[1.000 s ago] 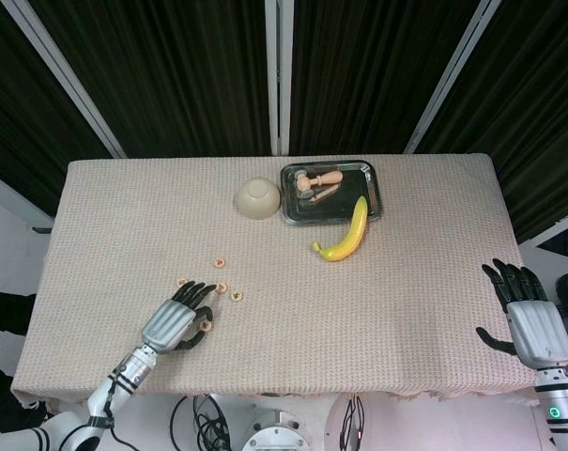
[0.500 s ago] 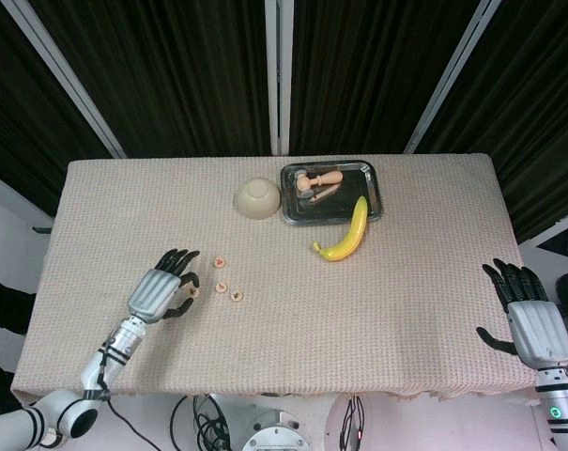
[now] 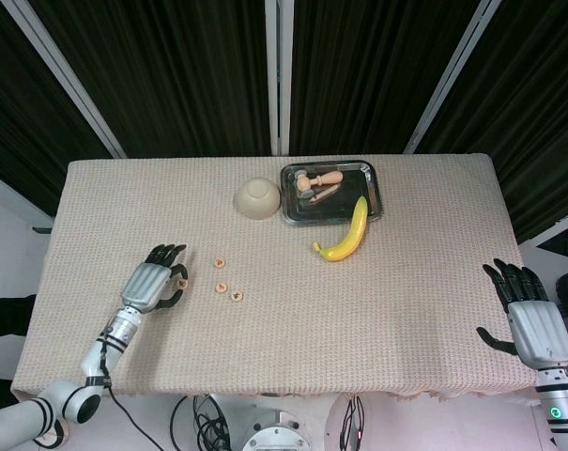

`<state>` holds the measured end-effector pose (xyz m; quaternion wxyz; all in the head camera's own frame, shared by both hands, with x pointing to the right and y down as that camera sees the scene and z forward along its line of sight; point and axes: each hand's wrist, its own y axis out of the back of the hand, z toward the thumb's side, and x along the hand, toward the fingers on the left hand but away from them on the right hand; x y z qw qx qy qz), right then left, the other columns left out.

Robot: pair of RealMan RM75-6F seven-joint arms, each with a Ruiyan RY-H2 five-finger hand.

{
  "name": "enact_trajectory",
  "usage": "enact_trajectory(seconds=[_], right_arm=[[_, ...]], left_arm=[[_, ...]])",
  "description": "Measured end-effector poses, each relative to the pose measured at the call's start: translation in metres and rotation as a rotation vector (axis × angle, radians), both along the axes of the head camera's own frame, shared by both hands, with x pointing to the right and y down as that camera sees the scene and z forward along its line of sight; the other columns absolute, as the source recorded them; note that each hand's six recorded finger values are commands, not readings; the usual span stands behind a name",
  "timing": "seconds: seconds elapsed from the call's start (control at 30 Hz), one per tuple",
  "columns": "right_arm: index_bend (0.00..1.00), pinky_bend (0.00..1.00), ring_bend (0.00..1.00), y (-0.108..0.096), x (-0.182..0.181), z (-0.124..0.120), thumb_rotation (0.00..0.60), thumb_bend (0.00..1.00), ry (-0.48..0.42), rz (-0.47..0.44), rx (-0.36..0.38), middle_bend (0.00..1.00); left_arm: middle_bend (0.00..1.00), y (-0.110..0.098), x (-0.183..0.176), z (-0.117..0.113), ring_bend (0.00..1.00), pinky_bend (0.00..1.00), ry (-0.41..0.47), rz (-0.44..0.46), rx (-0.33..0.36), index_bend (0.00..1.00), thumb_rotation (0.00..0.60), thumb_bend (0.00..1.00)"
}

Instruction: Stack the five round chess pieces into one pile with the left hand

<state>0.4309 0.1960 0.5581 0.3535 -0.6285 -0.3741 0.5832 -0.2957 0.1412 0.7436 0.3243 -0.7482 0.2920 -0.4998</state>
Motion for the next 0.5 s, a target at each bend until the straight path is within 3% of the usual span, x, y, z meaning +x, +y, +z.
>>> enact_trajectory(seconds=[0.5], right_arm=[[0.0, 0.0, 0.0, -0.0005, 0.0009, 0.001, 0.6, 0.13, 0.0, 0.004, -0.006, 0.0]], left_arm=[[0.05, -0.005, -0.0036, 0.0047, 0.0, 0.0, -0.005, -0.016, 0.005, 0.42, 0.6, 0.37]])
